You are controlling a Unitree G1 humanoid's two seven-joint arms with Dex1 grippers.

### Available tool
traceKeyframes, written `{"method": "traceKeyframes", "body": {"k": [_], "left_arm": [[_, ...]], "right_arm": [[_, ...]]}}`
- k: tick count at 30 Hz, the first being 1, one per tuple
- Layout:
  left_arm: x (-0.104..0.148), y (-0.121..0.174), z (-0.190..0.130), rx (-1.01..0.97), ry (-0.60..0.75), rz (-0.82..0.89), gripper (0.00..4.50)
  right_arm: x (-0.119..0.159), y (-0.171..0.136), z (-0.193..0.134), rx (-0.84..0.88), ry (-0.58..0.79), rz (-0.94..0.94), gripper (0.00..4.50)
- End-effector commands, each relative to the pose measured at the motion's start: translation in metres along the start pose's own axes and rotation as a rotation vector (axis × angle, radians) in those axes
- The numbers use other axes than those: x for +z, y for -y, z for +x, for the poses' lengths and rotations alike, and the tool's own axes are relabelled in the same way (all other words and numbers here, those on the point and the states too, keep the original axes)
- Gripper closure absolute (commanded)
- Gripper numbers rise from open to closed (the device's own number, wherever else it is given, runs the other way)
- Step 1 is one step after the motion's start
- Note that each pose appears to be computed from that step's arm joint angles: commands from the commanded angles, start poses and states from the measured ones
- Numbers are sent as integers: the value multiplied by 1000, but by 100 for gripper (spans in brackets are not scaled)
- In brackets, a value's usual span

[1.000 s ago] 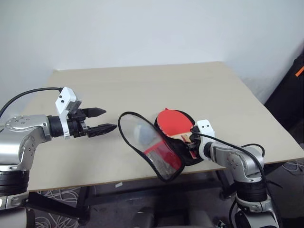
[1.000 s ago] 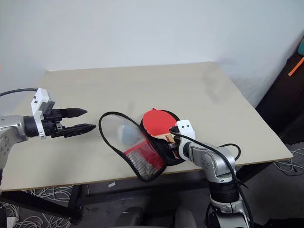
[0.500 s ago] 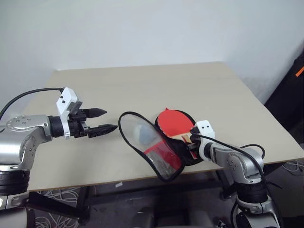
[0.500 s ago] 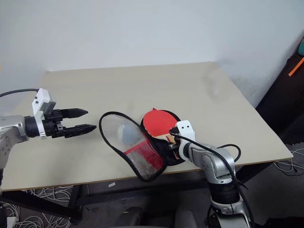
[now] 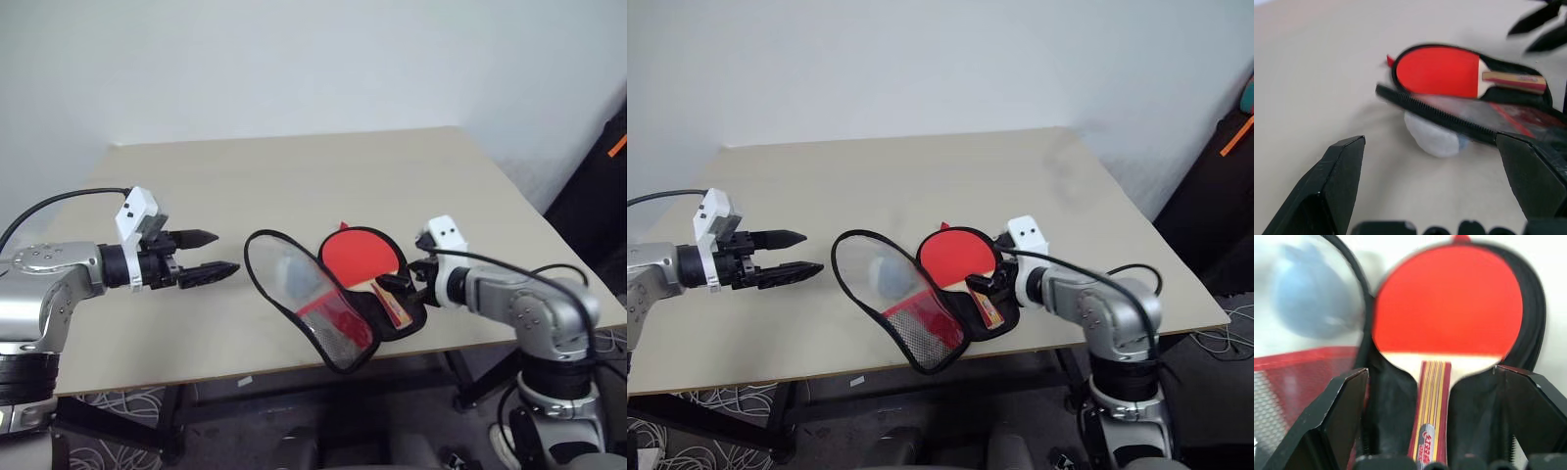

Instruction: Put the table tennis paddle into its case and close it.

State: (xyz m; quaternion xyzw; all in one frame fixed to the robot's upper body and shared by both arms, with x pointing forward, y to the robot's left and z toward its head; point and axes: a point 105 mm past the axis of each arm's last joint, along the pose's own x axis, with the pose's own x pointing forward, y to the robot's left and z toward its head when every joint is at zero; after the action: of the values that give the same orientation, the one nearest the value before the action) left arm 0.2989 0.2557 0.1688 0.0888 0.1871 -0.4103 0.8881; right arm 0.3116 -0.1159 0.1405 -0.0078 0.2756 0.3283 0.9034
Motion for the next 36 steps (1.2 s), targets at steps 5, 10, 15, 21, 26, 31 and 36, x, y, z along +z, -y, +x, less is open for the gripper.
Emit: {"method": "traceKeyframes", "body": {"k": [5,10,15,21,26,31,36], "left_arm": [[-8,-16,-15,83,19,-12,39],[-11,-1,8,27,78,-50,201],[-14,16,32,-52,87,-64,384],[24,41,70,-166,195,0,449],[62,69,110,-274,286,52,449],[82,99,141,-340,341,73,449],[69,128,146,-416,317,31,449]], "right_arm": [[48,36,-25,-67,135,-66,0],[50,42,-25,-89,137,-89,0],[50,38,-33,-71,110,-166,0],[59,37,-40,-61,123,-216,0],[67,37,-42,-65,143,-231,0],[69,45,-47,-83,145,-255,0],[77,56,-67,-90,143,-369,0]]}}
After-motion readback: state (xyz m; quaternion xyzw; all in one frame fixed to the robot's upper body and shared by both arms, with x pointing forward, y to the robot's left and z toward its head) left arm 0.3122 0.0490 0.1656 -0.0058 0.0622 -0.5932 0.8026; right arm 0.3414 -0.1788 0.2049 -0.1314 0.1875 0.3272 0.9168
